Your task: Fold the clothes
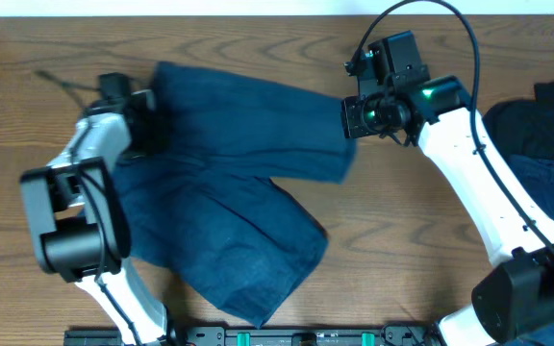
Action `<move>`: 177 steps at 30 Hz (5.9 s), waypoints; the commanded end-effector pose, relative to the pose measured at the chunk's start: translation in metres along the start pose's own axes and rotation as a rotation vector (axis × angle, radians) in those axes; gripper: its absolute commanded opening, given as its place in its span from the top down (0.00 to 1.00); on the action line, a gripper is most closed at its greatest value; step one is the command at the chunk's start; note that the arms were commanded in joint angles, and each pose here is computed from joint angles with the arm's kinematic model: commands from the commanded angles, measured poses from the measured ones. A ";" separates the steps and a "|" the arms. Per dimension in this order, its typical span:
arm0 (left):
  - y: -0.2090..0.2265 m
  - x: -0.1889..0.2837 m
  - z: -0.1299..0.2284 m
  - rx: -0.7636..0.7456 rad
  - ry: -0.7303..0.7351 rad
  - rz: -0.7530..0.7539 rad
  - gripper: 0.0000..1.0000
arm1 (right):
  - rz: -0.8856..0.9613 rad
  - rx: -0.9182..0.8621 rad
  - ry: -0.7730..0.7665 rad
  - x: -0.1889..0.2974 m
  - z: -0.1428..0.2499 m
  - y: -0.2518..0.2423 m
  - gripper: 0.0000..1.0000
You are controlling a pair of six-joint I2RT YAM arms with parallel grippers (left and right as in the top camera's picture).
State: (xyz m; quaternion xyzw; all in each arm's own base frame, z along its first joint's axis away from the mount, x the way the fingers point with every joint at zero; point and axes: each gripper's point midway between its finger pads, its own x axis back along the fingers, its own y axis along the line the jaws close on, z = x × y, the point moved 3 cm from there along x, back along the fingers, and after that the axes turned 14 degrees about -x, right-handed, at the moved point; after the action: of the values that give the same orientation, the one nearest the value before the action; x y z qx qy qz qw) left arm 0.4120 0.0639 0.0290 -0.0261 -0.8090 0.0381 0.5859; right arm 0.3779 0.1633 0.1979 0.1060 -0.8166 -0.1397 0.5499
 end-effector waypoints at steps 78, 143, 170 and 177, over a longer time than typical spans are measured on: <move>-0.096 0.158 0.047 -0.235 0.002 0.101 0.75 | -0.086 0.256 0.733 -0.100 0.150 0.015 0.43; -0.087 0.161 0.090 -0.205 0.208 0.059 0.43 | 0.606 0.093 0.439 -0.072 0.110 -0.084 0.99; -0.050 0.065 0.199 0.155 0.386 -0.101 0.94 | 0.488 -0.124 0.221 -0.038 0.058 -0.101 0.99; -0.009 0.074 0.201 0.196 0.377 -0.347 0.94 | 0.519 -0.123 0.203 -0.042 0.057 -0.110 0.99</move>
State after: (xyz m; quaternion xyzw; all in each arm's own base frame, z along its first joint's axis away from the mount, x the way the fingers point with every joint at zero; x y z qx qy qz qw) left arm 0.2040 0.0283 0.0353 0.0939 -0.6794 0.0396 0.7267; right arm 0.3437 0.0888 0.1095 -0.1039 -0.7502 -0.0382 0.6519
